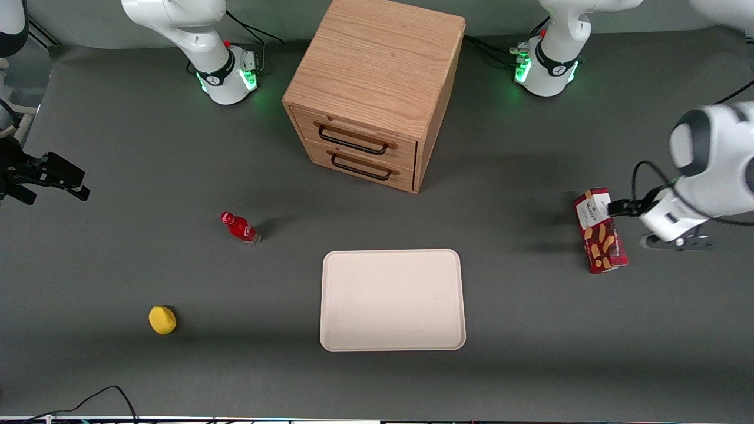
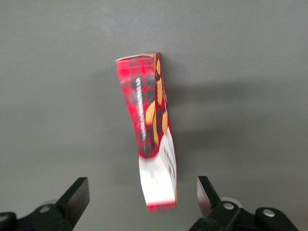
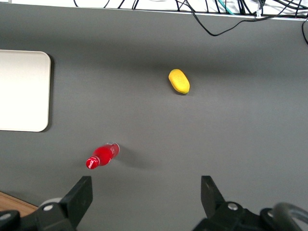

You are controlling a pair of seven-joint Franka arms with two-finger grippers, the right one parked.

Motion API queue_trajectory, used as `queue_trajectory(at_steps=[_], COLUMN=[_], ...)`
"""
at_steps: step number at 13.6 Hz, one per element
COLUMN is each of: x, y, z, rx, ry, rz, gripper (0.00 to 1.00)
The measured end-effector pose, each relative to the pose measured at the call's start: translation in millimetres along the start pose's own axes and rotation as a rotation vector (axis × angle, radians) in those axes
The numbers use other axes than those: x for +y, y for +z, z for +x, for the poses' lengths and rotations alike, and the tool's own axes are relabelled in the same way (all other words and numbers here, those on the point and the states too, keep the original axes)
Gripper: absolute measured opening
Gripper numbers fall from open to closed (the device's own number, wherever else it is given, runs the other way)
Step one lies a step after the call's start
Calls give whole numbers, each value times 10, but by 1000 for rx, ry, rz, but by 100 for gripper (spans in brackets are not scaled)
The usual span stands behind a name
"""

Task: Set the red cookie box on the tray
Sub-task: 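Move the open left gripper down over the red shortbread box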

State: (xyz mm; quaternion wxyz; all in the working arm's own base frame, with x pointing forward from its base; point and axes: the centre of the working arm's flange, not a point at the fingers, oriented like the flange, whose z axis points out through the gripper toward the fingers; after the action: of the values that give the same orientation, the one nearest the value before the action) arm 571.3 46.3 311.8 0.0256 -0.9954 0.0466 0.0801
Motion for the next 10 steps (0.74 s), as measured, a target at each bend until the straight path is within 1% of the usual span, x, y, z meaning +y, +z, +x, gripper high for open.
queue_trajectory(at_steps=[1,3,4,5,6,7,9,10], x=[3,17,23,25,21,13,2,-1], y=[268,617,715,767,779,769,738,717], z=[28,54,41,23,12,11,12,16], rx=[12,51,62,64,65,66,72,76], ry=[5,-7,-10,-9,-8,-8,-10,-10], rz=[-2,-17,-21,-25,-27,-27,-27,-27], gripper=[100,95,83,74,59,46,24,15])
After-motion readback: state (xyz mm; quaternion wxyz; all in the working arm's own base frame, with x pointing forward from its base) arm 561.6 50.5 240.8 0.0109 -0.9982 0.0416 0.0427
